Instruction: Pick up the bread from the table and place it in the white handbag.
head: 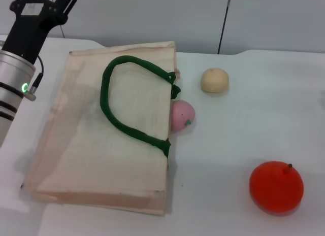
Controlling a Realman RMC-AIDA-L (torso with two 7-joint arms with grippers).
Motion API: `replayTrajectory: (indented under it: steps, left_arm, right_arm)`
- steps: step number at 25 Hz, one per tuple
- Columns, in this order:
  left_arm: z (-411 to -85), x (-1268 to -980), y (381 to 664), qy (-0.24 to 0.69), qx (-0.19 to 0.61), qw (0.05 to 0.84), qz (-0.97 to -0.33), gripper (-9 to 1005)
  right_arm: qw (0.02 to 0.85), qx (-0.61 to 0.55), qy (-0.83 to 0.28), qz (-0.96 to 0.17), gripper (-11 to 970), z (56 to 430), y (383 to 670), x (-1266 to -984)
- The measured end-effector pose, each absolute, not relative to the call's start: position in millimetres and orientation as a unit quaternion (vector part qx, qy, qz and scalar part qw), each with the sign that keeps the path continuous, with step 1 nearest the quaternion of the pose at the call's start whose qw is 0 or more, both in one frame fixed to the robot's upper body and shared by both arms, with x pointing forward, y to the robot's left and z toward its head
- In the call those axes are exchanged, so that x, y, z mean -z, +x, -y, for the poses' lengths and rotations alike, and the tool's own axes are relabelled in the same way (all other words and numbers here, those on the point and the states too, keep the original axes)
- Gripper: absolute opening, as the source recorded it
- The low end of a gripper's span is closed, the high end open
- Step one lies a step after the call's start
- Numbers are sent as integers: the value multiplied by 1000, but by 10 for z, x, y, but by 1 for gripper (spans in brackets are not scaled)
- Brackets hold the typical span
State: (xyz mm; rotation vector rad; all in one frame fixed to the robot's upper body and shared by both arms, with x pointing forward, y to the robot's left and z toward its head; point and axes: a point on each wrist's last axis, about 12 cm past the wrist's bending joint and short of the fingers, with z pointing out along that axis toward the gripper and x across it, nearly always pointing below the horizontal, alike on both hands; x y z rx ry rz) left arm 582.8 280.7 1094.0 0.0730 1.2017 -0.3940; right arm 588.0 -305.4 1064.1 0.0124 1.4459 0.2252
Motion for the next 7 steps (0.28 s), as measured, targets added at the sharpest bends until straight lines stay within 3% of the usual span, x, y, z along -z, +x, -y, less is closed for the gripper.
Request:
replayTrajectory:
  steps: [7]
  left_arm:
    - [-2861, -10888, 5910, -2, 192, 782, -593, 876]
  right_arm:
    - [739, -73, 17, -669, 894, 3097, 5853, -10584]
